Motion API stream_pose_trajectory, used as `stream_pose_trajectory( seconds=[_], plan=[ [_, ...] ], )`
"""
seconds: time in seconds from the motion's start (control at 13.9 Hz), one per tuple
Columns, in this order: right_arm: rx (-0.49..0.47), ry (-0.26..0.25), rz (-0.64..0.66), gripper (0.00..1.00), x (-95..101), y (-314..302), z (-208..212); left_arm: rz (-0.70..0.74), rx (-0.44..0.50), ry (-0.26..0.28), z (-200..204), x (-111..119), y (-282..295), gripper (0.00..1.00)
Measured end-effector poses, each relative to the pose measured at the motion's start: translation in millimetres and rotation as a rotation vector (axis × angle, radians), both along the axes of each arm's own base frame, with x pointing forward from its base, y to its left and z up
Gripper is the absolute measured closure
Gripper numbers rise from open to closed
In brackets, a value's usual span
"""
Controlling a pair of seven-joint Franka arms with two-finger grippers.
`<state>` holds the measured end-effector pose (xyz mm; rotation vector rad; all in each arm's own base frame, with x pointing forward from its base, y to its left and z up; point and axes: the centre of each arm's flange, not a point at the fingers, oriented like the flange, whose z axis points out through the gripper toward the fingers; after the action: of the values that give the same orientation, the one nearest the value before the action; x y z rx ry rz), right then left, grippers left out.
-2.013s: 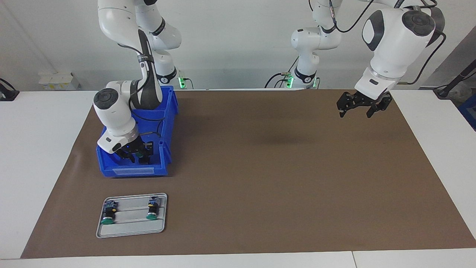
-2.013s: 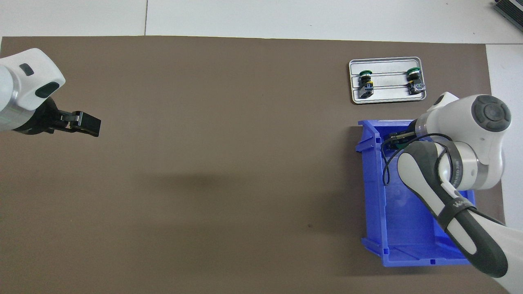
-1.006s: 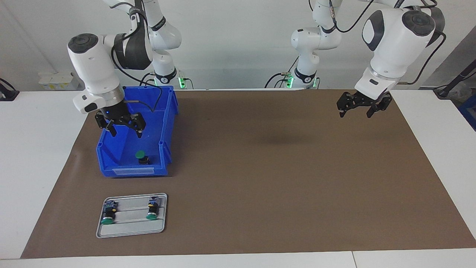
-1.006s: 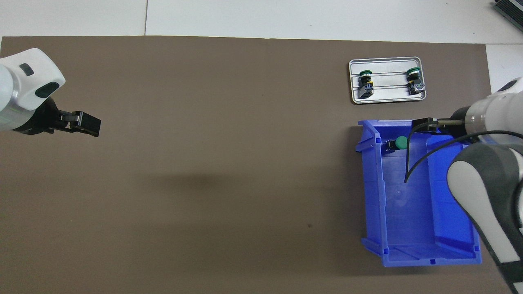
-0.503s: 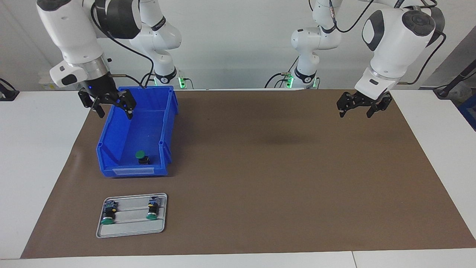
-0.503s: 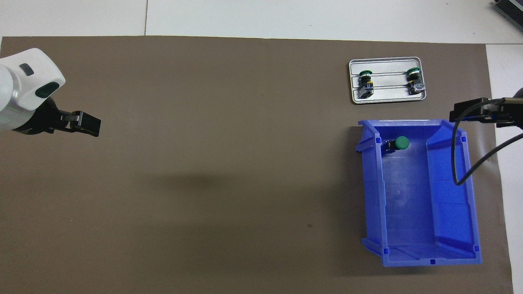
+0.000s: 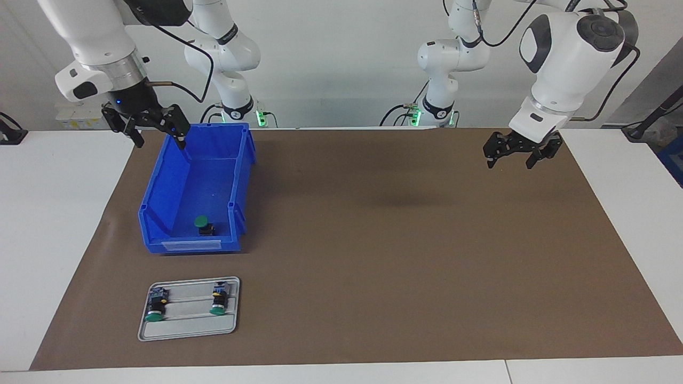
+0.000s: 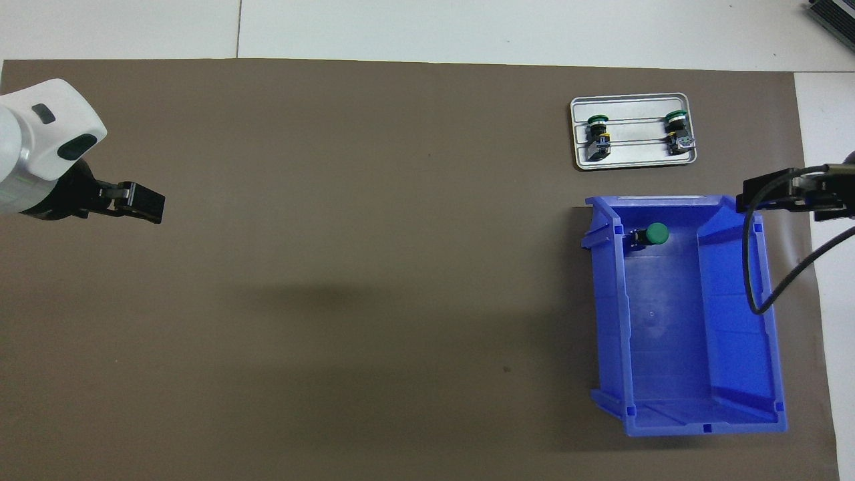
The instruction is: Place and press button with both arms
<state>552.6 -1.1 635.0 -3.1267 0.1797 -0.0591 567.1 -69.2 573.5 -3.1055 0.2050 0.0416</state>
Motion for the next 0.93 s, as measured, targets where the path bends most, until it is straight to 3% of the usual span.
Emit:
stream_pose_trajectory(
  seconds=[0.93],
  plan=[
    [-0.001, 0.015, 0.005, 0.00, -0.9, 2.5, -7.1, 0.000, 0.000, 0.000, 0.0, 0.0, 0.0, 0.00]
  ],
)
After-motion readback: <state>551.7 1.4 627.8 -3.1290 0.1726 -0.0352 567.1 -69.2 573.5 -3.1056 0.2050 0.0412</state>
